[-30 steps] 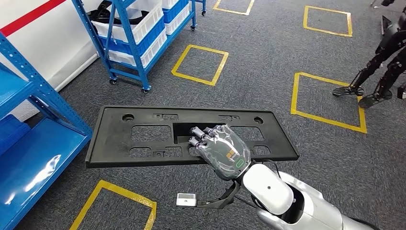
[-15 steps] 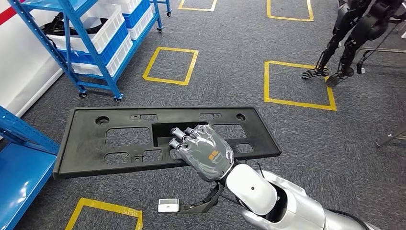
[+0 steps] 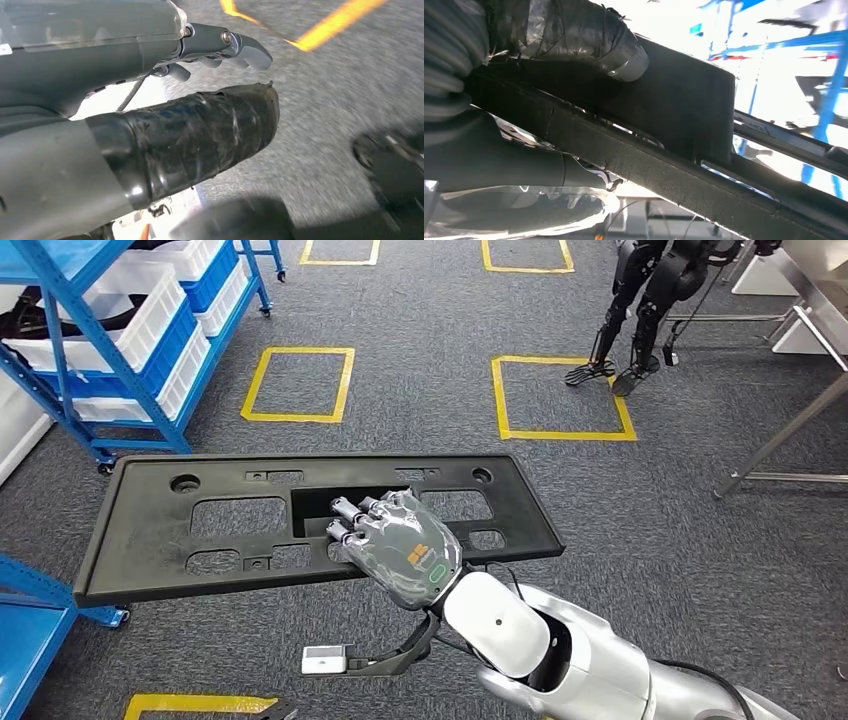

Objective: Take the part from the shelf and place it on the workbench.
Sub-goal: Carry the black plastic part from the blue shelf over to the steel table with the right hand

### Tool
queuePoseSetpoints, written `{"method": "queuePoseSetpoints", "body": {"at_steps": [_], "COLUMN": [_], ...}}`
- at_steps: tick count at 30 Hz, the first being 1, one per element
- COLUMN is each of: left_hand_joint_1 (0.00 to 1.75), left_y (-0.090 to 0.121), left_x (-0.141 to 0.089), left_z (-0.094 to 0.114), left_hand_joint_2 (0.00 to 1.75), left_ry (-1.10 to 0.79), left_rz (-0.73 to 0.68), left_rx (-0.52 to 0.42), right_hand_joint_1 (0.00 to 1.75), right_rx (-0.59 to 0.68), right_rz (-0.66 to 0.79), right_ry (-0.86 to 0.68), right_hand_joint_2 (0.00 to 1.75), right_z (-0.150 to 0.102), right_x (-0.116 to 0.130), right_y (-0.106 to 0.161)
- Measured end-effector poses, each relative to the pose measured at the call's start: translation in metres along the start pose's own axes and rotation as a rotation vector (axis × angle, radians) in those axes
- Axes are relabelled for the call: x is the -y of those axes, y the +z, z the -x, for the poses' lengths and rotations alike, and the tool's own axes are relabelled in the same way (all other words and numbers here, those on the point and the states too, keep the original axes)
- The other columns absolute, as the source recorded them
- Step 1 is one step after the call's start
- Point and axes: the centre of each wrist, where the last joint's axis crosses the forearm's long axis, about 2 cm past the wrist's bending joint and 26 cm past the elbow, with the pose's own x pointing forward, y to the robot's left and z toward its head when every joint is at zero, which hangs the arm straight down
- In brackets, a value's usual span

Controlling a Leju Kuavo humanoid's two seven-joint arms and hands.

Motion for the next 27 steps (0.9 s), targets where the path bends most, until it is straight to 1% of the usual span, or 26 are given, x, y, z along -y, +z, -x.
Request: {"method": "queuePoseSetpoints", "body": {"at_steps": [4,7,10,13,17,22,27], "left_hand_joint_1": [0.00,0.00,0.00,0.00,0.00,0.00,0.00], "left_y": [0.005,0.008,0.010,0.011,0.013,0.018,0.019], "left_x": [0.003,0.007,0.010,0.016,0.020,0.022,0.024], "left_z": [-0.016,-0.026,-0.033,-0.038,-0.043,-0.054,-0.057], "left_hand_joint_2": [0.00,0.00,0.00,0.00,0.00,0.00,0.00], "left_ry": [-0.039,-0.085,-0.141,-0.191,-0.227,-0.259,-0.267], "left_rz": [0.003,0.015,0.025,0.026,0.022,0.017,0.019], "left_rx": [0.050,0.098,0.153,0.193,0.218,0.240,0.244], "right_hand_joint_1": [1.75,1.75,1.75,1.75,1.75,1.75,1.75], "right_rx": [-0.008,-0.019,-0.032,-0.039,-0.044,-0.032,-0.029], "right_rz": [0.042,0.023,-0.020,-0.065,-0.093,-0.103,-0.106], "right_ry": [0.138,0.199,0.248,0.291,0.336,0.370,0.393], "right_hand_joint_2": [1.75,1.75,1.75,1.75,1.75,1.75,1.75], "right_z": [-0.003,-0.003,0.002,0.013,0.024,0.028,0.031], "right_x": [0.005,0.004,0.004,0.003,0.003,0.007,0.011], "right_y": [-0.012,-0.015,-0.012,-0.001,0.012,0.018,0.021]}}
